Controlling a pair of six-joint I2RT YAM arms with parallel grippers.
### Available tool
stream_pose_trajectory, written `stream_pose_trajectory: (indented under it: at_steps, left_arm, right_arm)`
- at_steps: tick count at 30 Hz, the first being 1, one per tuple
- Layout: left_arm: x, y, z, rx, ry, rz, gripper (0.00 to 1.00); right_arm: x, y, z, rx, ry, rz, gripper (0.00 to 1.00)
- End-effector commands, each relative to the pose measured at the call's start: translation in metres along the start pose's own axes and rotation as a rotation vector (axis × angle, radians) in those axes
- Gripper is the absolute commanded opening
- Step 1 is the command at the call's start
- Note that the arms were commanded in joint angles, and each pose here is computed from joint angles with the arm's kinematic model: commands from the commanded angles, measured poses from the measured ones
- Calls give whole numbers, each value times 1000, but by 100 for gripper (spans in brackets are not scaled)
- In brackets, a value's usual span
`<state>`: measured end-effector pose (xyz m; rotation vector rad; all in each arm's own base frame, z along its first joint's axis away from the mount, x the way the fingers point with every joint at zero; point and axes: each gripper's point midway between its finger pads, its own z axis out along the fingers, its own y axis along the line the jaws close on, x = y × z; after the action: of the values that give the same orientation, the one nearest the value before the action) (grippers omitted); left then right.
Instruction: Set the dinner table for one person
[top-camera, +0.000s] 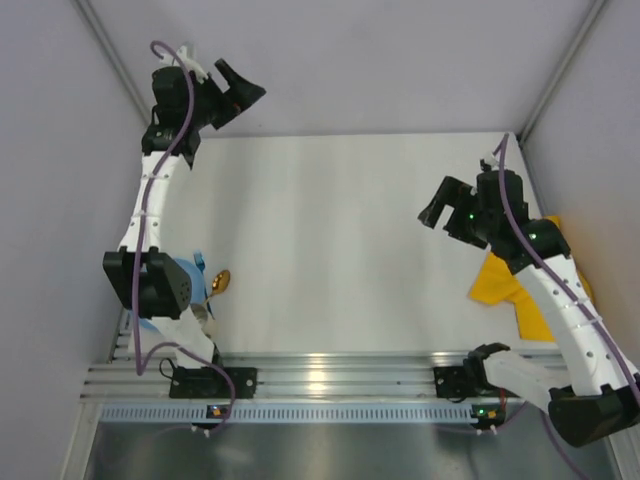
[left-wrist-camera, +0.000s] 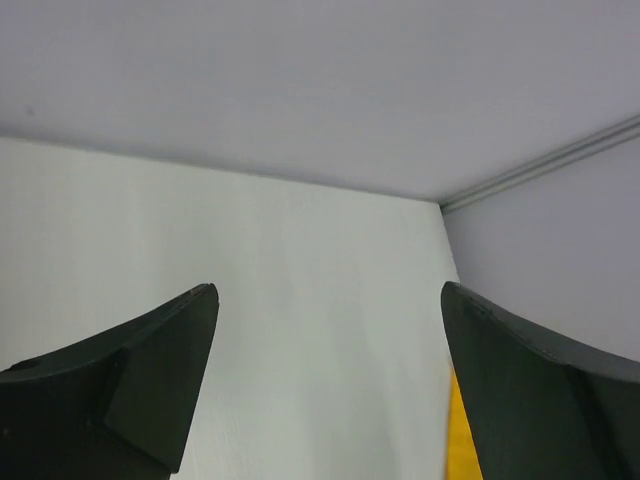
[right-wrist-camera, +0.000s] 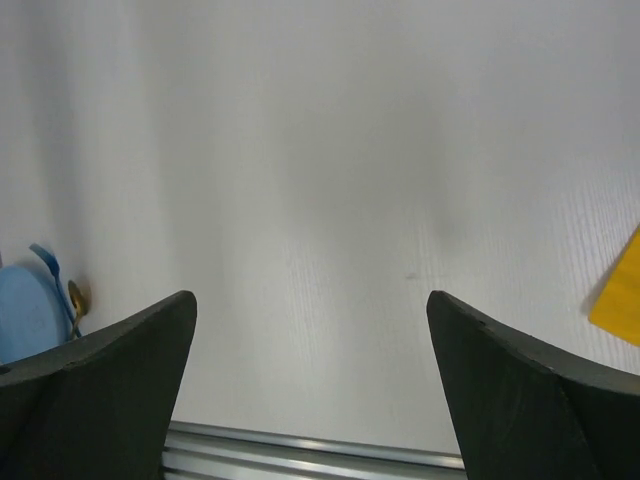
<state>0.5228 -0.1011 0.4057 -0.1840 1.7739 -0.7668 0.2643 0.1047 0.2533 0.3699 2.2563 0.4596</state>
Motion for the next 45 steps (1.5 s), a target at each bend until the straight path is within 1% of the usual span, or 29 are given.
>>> stream_pose_trajectory:
  at_steps: [1,3,4,5,6,7,8,9,10,11,12,13,14,15,16,17,19,22,23,26,31,37,38,39,40,41,42,44,45]
  left_arm:
    - [76,14,-6,-47,213,-474,98]
    - [101,-15,-8,229,293,-624,98]
    - [127,-30,-21,390,358,-714,99]
    - [151,-35,-23,352,399,-725,99]
    - [164,-31,-25,267,396,-678,99]
    - [162,-34,-26,214,364,-460,99]
    - [186,-37,-31,67,406,-395,99]
    - [195,-41,-34,15,436,-318,99]
    - [186,-52,-28,4,426,-171,99]
    - [215,-41,-37,-185,494,-72,99]
    - [220,-41,-39,-260,505,28,99]
    - [213,-43,-31,-326,473,146,99]
    - [224,-49,-37,-393,471,234,99]
    - [233,-50,-42,-409,500,256,99]
    - [245,-52,-47,-404,530,223,99]
    - [270,-53,-49,-353,596,183,99]
    - [285,-62,-58,-308,632,145,99]
    - [313,-67,-75,-299,697,195,99]
    - [316,-67,-79,-301,709,210,98]
    - [326,-66,-93,-308,733,221,98]
    - [329,-59,-108,-327,742,209,97]
    - [327,-51,-123,-357,742,212,96]
    - [328,-50,-125,-360,741,211,96]
    - [330,-46,-127,-373,749,211,96]
    - [329,-47,-129,-371,746,209,96]
    - [330,-45,-129,-377,747,208,96]
    - [332,-43,-132,-385,752,206,96]
    - [332,-42,-134,-390,749,198,96]
    - [333,-40,-136,-397,748,191,96]
  right_arm:
    - [-28,11,-3,5,-63,-29,100]
    - [-35,21,6,-15,-49,-42,100]
    - [-42,25,8,-19,-55,-60,100]
    - [-44,22,12,6,-48,-54,100]
    - [-45,6,25,87,-23,-27,100]
    - [-43,-7,31,146,12,62,100]
    - [-39,-42,35,241,67,155,100]
    - [-24,-51,53,239,175,213,99]
    - [-15,-67,61,271,222,248,99]
    - [-9,-88,72,337,271,284,99]
    - [-13,-107,74,398,261,300,99]
    - [-13,-115,76,421,266,294,99]
    - [-19,-130,76,469,245,302,99]
    - [-21,-141,80,506,240,302,100]
    - [-23,-148,82,513,228,301,100]
    - [-26,-165,81,563,218,324,100]
    - [-27,-185,80,614,212,347,100]
    - [-19,-230,77,718,232,400,100]
    - [-13,-250,75,749,252,449,100]
    - [12,-279,81,761,300,528,99]
    - [47,-300,98,782,366,555,95]
    - [79,-297,121,735,435,545,86]
    - [83,-297,124,734,453,528,83]
    - [84,-296,126,735,463,500,71]
    - [85,-294,128,736,472,481,63]
    - [89,-289,132,730,490,450,53]
    - [91,-286,133,731,500,427,32]
    - [95,-276,139,720,519,379,17]
    - [95,-273,138,726,529,362,3]
